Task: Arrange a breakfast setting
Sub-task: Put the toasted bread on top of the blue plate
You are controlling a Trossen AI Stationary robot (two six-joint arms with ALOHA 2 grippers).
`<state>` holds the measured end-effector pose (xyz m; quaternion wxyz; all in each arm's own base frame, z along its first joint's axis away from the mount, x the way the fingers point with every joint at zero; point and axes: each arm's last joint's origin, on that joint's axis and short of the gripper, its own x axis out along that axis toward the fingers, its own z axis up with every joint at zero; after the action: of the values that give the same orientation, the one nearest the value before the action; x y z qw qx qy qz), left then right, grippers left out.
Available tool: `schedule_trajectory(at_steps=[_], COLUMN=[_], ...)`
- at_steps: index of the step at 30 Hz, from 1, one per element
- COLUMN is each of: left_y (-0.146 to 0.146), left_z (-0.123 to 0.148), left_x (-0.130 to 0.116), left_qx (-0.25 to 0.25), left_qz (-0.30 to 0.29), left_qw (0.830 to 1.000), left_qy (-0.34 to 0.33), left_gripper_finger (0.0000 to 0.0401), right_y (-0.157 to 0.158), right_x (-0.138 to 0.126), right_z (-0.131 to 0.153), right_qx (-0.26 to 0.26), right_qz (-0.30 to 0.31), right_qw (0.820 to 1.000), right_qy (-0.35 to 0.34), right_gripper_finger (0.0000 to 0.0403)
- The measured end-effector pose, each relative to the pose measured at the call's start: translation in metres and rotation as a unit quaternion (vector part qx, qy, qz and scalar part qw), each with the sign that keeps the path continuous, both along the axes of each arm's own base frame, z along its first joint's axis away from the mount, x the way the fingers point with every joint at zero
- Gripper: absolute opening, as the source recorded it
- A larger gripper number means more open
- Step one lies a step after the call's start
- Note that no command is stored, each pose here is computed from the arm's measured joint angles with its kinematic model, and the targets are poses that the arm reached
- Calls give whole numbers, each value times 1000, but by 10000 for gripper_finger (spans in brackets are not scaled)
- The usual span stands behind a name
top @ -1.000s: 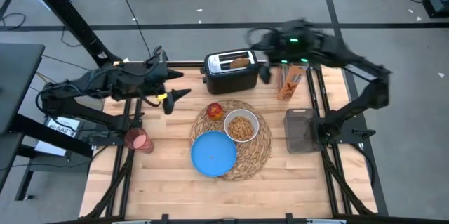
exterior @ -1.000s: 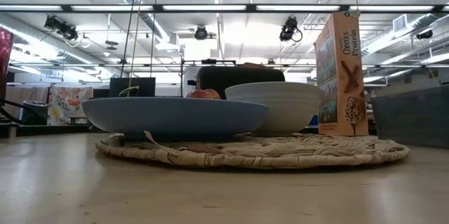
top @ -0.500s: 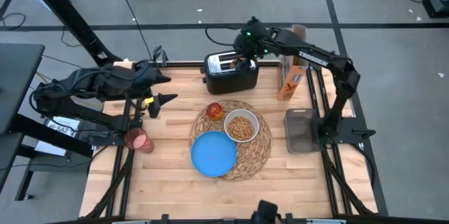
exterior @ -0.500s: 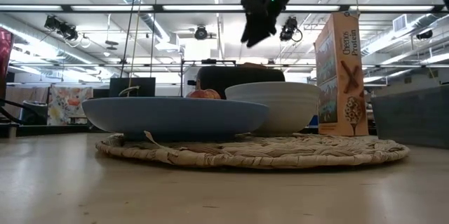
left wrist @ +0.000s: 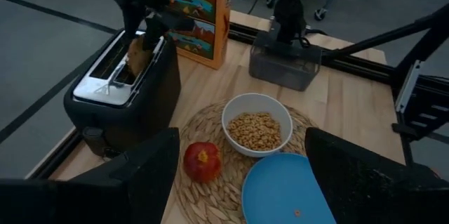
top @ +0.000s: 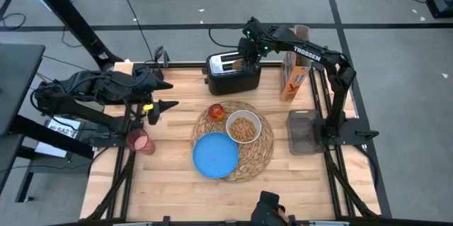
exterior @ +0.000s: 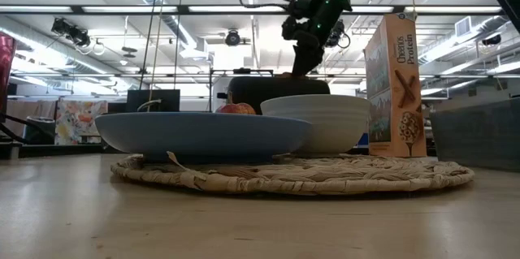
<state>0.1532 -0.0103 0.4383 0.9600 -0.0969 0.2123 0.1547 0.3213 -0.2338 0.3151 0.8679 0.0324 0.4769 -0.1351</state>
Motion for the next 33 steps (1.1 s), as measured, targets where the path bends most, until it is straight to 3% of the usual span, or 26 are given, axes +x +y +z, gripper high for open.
schedule_trajectory(at_steps=[9, 25, 33], left_y=[-2, -1, -1], left_z=[0, -1, 0], left_x=[0, 0, -1], left_qx=[-3, 8, 29], left_qz=[-5, -3, -9], left_qw=[1000, 1000, 999], left_qy=[1, 4, 10], left_gripper_finger=[313, 313, 313], right_y=[1, 16, 27], right_x=[4, 13, 11], right_z=[-5, -4, 31], right_qx=[8, -23, -61], right_qz=[3, 47, 44], right_qw=[1000, 998, 997], right_qy=[2, 22, -7], right_gripper_finger=[193, 58, 17])
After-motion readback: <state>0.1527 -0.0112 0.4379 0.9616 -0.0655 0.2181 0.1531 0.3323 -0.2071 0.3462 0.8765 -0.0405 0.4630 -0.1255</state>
